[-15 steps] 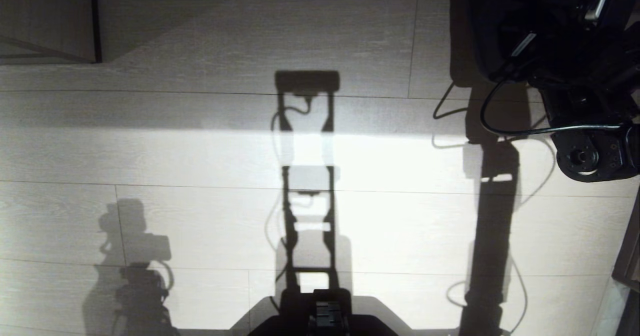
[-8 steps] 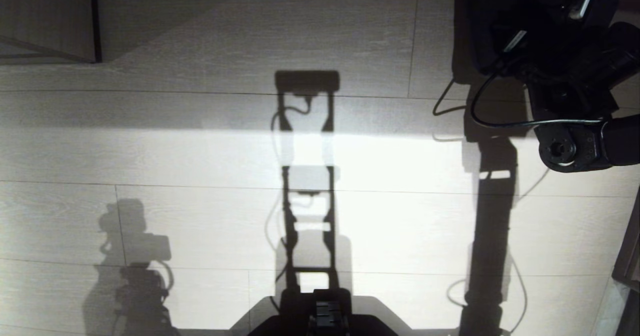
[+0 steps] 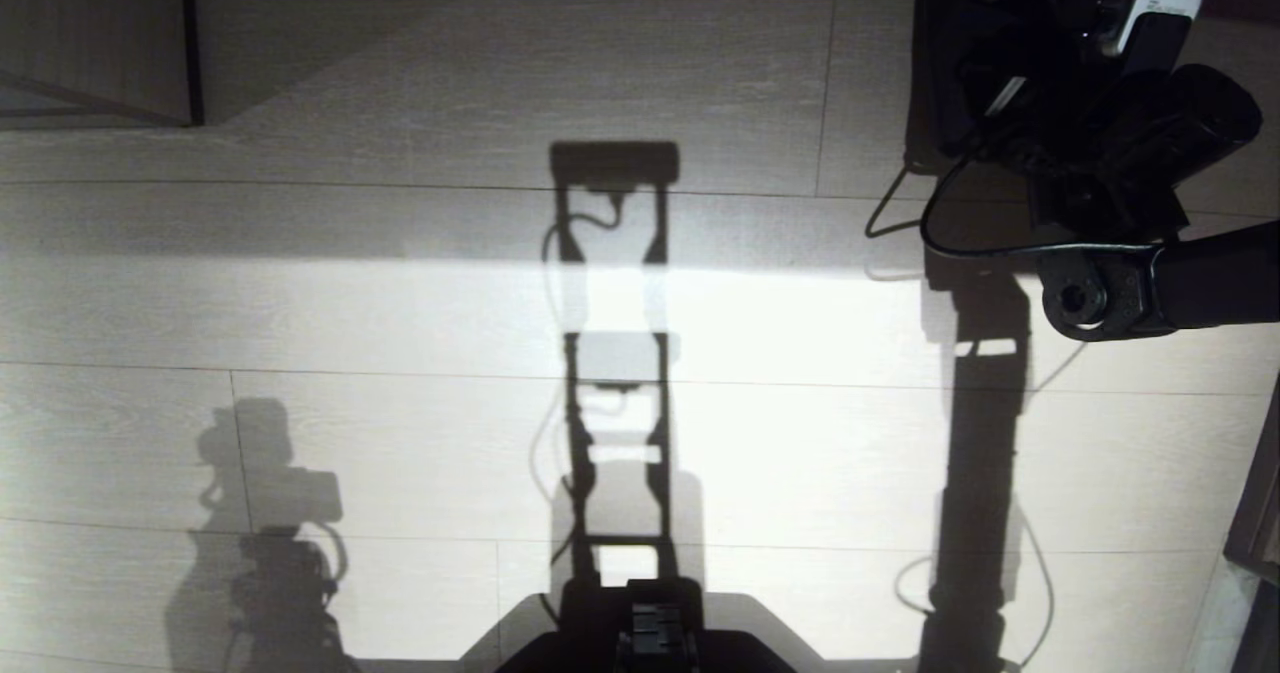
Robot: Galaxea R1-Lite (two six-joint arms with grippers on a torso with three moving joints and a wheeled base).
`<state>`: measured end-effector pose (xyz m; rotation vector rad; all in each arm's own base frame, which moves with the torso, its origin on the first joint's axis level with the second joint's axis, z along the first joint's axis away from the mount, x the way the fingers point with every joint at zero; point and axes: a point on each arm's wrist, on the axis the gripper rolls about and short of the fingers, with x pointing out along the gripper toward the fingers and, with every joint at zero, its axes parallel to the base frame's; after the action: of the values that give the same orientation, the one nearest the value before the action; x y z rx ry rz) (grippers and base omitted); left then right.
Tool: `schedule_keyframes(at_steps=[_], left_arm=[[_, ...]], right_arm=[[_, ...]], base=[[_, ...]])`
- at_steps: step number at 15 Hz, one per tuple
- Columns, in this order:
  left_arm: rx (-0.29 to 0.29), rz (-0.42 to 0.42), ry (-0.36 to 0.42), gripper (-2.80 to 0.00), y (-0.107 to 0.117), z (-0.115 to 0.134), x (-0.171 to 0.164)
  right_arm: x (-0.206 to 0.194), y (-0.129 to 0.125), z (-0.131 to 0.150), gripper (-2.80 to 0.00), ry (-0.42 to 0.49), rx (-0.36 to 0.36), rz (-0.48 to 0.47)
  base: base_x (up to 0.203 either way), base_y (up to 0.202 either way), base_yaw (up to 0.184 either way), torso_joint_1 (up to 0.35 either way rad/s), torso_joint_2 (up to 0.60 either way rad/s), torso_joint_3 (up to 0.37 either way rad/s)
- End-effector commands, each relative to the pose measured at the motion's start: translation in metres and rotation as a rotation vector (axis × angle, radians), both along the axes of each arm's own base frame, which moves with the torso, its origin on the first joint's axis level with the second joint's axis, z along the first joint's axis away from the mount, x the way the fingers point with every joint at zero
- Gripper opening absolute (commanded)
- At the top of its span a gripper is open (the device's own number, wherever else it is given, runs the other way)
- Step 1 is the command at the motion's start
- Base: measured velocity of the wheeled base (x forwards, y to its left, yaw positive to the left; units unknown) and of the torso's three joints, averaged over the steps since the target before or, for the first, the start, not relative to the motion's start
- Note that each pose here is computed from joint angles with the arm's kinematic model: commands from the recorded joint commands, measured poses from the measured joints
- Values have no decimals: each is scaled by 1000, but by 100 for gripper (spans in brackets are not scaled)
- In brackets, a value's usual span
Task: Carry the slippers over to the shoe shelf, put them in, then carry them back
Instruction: Place the slippers on the floor
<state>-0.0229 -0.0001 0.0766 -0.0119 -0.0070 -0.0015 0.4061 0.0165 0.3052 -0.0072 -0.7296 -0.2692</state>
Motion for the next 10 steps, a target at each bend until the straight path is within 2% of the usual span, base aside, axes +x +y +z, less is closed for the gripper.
schedule_keyframes(at_steps=[1,6,10], left_arm=[[0,1,-1,-280,0,0,0],[0,0,-1,-280,0,0,0],[0,0,-1,-280,0,0,0]], right_arm=[[0,0,0,-280,-7,-1,-5],[-3,-1,3,-280,-4,7,-46],[-5,-1,5,-280,-6,10,-41]], base=[[0,0,0,0,0,0],[0,0,0,0,0,0],[0,0,0,0,0,0]])
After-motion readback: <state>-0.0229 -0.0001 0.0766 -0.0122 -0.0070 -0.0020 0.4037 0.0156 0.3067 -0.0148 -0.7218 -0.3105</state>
